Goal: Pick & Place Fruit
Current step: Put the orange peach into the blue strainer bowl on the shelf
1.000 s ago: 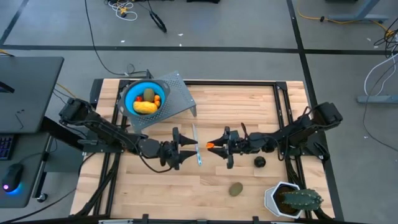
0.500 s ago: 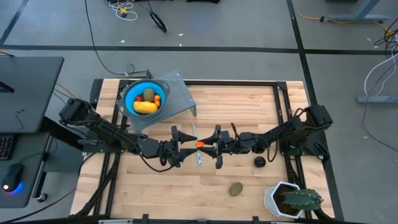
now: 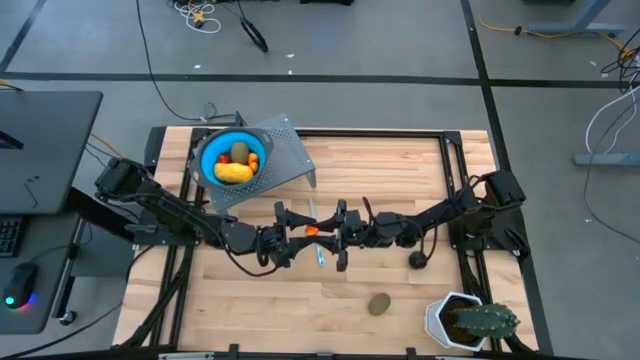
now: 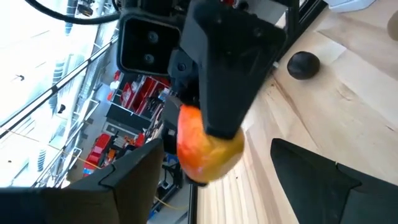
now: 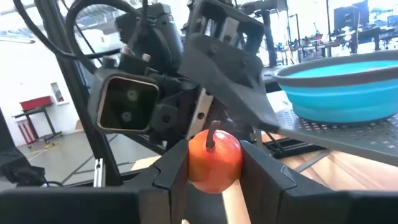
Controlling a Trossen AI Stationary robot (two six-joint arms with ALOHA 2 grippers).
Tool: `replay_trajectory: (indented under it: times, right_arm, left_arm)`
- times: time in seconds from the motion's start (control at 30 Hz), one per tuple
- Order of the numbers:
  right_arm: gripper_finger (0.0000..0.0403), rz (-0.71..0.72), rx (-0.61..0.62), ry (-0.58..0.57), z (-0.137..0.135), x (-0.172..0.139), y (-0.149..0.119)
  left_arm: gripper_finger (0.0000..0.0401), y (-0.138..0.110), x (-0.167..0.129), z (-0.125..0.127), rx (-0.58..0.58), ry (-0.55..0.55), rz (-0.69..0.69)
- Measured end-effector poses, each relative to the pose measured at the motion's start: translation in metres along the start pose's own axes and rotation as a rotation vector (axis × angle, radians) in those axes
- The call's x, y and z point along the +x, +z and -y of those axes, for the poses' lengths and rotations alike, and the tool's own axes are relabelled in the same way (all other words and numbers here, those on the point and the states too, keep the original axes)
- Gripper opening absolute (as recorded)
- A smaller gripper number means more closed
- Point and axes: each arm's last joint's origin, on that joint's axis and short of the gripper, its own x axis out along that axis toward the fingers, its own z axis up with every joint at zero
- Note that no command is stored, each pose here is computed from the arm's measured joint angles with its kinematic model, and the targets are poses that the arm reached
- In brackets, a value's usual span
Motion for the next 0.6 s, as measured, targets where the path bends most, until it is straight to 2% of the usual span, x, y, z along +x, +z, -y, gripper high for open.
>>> replay_trajectory:
  times: [0.17,0.43,0.6]
  right_arm:
    - [0.0126,-0.001,0.002,-0.004,0.0014,0.0003,0.0001]
    - [0.0126,-0.001,0.003,-0.002,0.0011,0.0003,0.0001]
    - [0.0126,-0.006,0.001,-0.003,0.0012,0.0003,-0.0005]
  left_arm:
    - [0.0296,0.0023,0.0,-0.0032,-0.029,0.029,0.021]
    - [0.0233,0.0028,-0.0001,-0.004,-0.037,0.035,0.026]
    - [0.0211,0.0028,0.0,-0.0039,-0.038,0.035,0.026]
